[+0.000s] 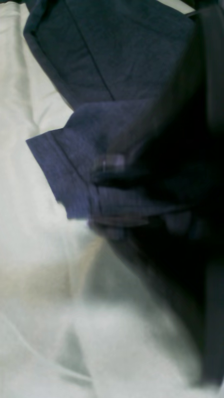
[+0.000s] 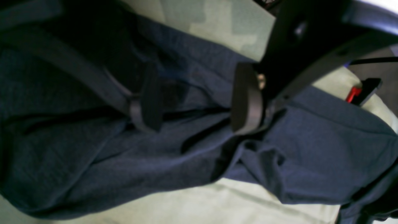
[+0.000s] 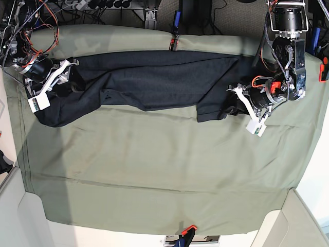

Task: Fold the T-shirt properly
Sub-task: 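Grasp the strip's end with the left gripper, right gripper holding the other end, then push the left gripper's end of the strip toward the right gripper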

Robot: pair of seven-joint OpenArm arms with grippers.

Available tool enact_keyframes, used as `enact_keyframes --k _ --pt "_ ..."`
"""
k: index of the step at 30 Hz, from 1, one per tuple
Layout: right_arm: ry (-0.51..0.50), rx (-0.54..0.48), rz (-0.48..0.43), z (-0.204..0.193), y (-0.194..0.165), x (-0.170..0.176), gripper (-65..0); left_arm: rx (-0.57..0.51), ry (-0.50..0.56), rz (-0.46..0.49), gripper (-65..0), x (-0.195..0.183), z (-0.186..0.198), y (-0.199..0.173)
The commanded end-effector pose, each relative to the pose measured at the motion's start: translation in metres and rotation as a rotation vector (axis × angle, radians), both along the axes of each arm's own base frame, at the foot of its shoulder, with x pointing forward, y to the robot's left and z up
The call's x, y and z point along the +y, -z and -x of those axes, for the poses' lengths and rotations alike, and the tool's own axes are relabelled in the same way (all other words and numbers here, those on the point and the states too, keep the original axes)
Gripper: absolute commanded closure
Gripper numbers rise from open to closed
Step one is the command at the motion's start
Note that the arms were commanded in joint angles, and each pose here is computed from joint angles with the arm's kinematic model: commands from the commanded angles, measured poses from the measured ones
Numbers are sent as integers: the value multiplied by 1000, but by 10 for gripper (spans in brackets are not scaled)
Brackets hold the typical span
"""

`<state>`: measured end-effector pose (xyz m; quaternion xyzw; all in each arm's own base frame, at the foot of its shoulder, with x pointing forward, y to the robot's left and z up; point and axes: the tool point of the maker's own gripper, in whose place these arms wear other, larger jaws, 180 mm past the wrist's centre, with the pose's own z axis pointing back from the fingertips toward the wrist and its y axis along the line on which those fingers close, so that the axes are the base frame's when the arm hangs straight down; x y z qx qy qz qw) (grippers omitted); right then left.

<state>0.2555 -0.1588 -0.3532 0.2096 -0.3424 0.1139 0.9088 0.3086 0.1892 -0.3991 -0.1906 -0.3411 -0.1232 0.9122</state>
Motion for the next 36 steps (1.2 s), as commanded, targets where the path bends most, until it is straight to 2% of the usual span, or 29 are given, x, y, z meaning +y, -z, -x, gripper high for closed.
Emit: enact_keyframes --k 1,3,8,13,16,21,22,23,26,27,28,32,36 --pt "-1 -47 -6 -7 -12 -1 -351 -52 4 -1 -31 4 -11 -16" --pt "-1 -48 -5 -7 -12 -1 -351 -60 40 -12 0 3 -10 -21" --pt "-1 -44 -5 -6 -11 -1 -351 -152 95 -11 0 4 -1 -69" --pt "-1 -39 -5 -4 -9 -1 -351 -208 133 -55 0 13 32 -102" --pt "0 -43 -6 -5 -10 -1 -351 -212 117 -90 0 21 48 -107" --pt "2 -47 -9 -5 -11 -1 -351 -133 74 -102 -1 37 71 -89" --pt "4 -54 -12 -6 -12 -1 -351 -115 68 -97 -11 39 74 -84" --pt "6 -60 -14 -7 -12 -1 -351 -105 60 -89 -50 41 76 -80" --pt "11 -59 -15 -7 -12 -1 -351 -73 15 -60 -277 51 77 -65" --pt "12 -53 -15 -6 -11 -1 -351 -62 -3 -53 -335 55 78 -60" --pt "12 -52 -14 -6 -11 -2 -351 -52 -19 -47 -353 59 79 -55" --pt "10 -47 -12 -5 -11 -2 -351 -31 -43 -20 -352 64 81 -53" --pt "10 -44 -11 -5 -10 -2 -351 -117 -143 24 -352 90 74 -81"
